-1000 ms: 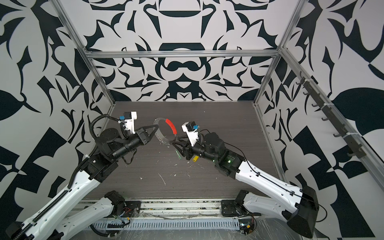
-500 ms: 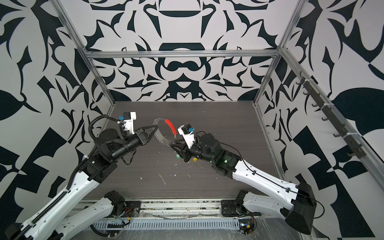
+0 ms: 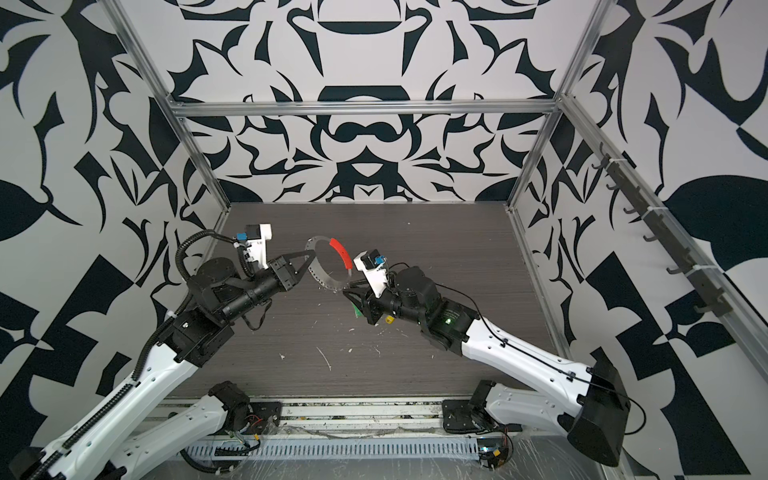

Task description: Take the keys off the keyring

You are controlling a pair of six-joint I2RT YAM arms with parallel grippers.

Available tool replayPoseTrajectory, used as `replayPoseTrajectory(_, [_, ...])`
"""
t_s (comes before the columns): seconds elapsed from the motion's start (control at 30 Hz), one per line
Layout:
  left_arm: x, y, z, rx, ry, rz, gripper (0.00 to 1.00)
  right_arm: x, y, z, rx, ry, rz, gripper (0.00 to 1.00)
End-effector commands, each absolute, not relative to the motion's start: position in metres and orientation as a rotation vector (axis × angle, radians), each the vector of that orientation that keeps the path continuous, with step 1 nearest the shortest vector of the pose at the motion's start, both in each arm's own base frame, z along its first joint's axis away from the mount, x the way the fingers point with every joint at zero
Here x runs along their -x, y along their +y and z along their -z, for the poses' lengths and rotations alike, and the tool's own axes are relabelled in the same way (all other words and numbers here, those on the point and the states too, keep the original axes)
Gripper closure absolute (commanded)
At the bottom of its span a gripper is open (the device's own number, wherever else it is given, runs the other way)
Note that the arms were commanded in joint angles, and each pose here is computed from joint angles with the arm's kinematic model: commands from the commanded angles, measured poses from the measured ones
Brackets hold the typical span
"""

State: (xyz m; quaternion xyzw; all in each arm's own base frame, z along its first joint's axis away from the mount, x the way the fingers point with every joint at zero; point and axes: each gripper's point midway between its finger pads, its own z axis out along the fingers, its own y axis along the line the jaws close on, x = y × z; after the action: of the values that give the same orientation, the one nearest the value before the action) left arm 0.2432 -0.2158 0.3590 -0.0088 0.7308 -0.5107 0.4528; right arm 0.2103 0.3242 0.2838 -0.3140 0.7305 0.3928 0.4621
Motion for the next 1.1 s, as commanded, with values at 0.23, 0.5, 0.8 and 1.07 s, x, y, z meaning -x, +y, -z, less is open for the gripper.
replayPoseTrajectory(0.23, [-0.239,-0.211,-0.380,0.025,1.736,1.287,1.00,-0.210,0.325,-0.298,0.774,1.749,-0.970,0.85])
replayPoseTrajectory(0.5, [-0.240,-0.212,-0.380,0.026,1.737,1.290,1.00,-0.208,0.327,-0.298,0.792,1.747,-0.982,0.92])
replayPoseTrajectory(0.8, [-0.240,-0.209,-0.379,0.047,1.734,1.283,1.00,-0.206,0.325,-0.302,0.793,1.734,-0.977,1.00])
replayPoseTrajectory(1.07, [-0.243,-0.204,-0.376,0.078,1.743,1.253,1.00,-0.203,0.322,-0.312,0.793,1.699,-0.964,1.00])
